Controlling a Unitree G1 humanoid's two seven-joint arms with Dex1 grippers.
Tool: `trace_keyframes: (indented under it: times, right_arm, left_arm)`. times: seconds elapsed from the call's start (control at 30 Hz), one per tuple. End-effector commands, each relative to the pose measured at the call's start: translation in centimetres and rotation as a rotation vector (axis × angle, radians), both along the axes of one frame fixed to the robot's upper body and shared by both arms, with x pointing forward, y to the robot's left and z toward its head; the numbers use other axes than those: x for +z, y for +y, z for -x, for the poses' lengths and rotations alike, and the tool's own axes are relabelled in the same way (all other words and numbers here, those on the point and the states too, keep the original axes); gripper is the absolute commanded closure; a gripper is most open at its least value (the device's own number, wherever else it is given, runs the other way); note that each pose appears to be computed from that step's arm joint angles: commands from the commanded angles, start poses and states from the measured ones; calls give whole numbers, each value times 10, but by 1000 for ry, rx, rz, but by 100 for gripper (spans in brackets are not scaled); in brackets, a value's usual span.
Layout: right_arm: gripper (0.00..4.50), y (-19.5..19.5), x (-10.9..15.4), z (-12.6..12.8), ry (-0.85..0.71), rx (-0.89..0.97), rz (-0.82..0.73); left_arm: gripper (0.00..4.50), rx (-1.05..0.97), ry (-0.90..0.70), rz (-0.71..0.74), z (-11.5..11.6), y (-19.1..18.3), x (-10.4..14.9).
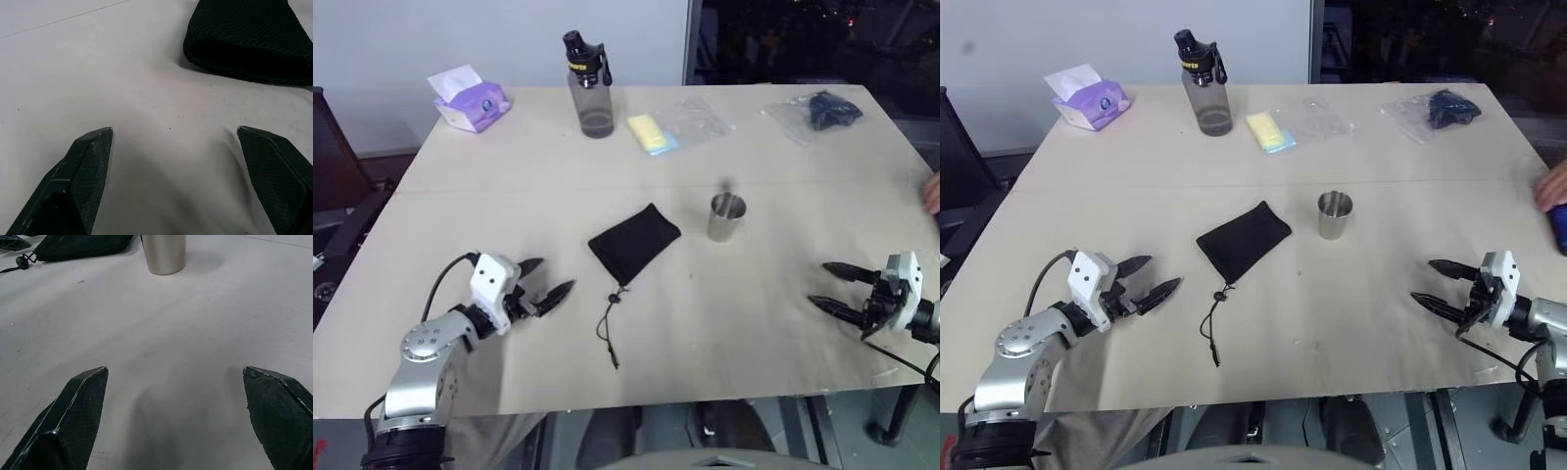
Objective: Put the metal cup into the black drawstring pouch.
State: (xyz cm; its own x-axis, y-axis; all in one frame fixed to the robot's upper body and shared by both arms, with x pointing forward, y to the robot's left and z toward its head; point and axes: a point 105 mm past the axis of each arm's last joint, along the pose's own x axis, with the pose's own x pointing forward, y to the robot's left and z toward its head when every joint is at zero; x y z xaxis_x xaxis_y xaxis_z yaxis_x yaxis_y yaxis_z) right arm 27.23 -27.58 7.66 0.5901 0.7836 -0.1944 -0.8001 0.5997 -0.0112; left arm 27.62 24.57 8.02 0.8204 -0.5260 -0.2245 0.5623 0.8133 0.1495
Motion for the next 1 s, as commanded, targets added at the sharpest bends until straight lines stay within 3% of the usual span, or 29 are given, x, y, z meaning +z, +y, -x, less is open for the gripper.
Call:
trace_keyframes:
  times: [0.03,0.67,0.83,1.0]
  right_arm:
    - [3,-3,10,-2,-47,1,7]
    - [3,3,11,-2,-81,12,5]
    - [3,30,8,12,-117,87,-32]
    - [3,66,14,32,-152,161,-107]
  left_arm:
    - [28,-9,-41,-21,1,0,10]
    - [28,-1,-38,-18,-2,1,10]
    - [28,-33,-81,-12,-4,-6,18]
    - [28,-133,-112,-95,-6,-17,26]
